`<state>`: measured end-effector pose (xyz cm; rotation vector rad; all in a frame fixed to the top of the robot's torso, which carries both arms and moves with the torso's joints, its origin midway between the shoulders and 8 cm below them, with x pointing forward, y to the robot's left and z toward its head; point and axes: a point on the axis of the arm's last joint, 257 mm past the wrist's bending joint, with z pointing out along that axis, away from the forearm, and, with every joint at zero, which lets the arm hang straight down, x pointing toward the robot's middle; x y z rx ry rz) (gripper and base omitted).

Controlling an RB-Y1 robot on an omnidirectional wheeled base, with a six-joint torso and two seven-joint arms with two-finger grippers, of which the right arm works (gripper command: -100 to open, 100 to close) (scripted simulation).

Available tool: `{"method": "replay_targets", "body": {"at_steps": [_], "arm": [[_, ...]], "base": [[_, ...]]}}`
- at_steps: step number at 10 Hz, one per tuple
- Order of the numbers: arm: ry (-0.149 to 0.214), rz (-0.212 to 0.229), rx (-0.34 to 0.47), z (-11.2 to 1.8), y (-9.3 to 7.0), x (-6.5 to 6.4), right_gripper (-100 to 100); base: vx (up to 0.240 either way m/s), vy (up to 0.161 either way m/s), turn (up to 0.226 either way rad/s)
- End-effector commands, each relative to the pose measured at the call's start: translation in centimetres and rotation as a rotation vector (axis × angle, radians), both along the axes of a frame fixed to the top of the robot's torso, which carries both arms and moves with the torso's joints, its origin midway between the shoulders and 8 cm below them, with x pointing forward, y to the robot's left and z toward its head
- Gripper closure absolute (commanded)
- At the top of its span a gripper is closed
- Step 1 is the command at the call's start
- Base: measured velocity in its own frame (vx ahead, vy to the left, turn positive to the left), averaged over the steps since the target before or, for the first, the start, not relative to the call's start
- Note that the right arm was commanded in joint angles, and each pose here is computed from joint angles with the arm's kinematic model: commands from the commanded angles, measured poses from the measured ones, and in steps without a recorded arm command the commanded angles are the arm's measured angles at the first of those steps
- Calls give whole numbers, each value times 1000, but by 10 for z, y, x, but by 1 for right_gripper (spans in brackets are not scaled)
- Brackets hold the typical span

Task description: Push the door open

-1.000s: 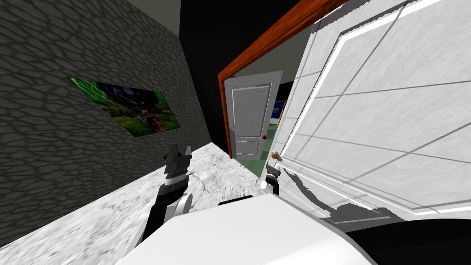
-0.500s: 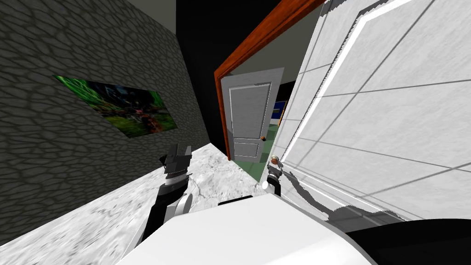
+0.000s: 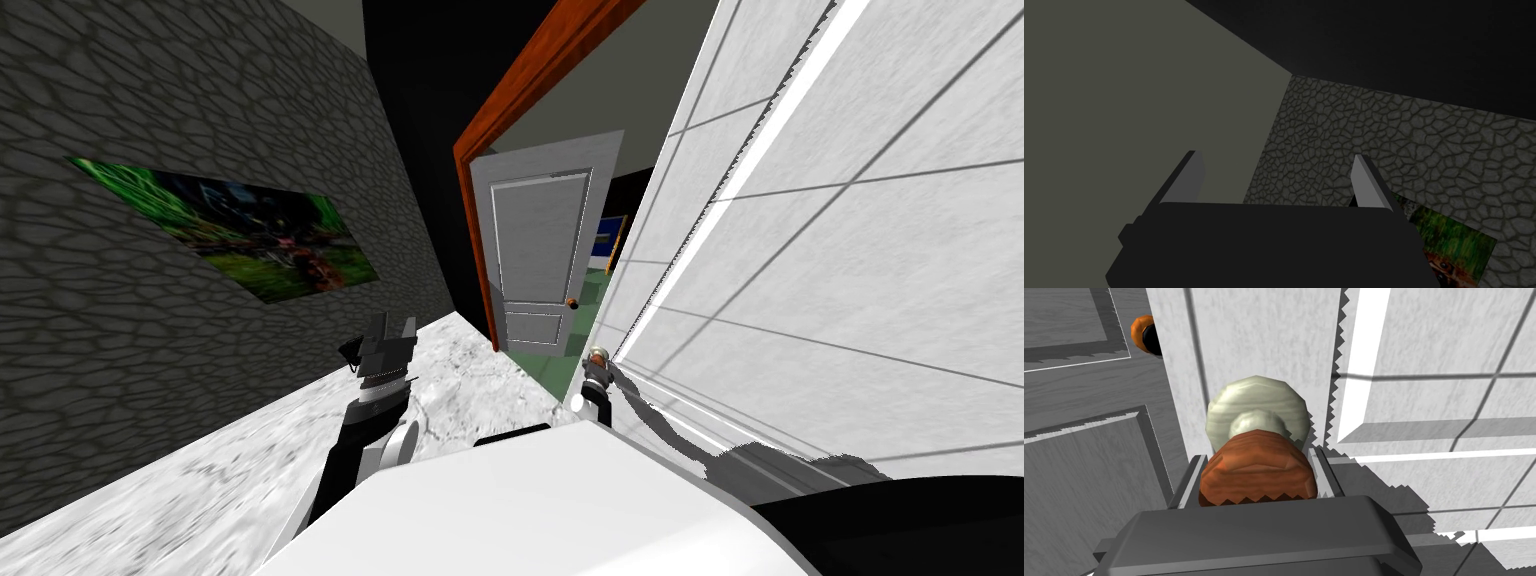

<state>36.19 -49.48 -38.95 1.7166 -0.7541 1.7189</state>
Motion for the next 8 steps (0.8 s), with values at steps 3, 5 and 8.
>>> {"method": "replay_targets", "body": {"at_steps": [3,5,8], "arm": [[0,2,2,0,1,1,100],[0,2,2,0,1,1,100],[-1,-38,-3,1,-17,-10,100]], "base": [[-10,7,2],[0,0,0],[167,-52,-42]]}}
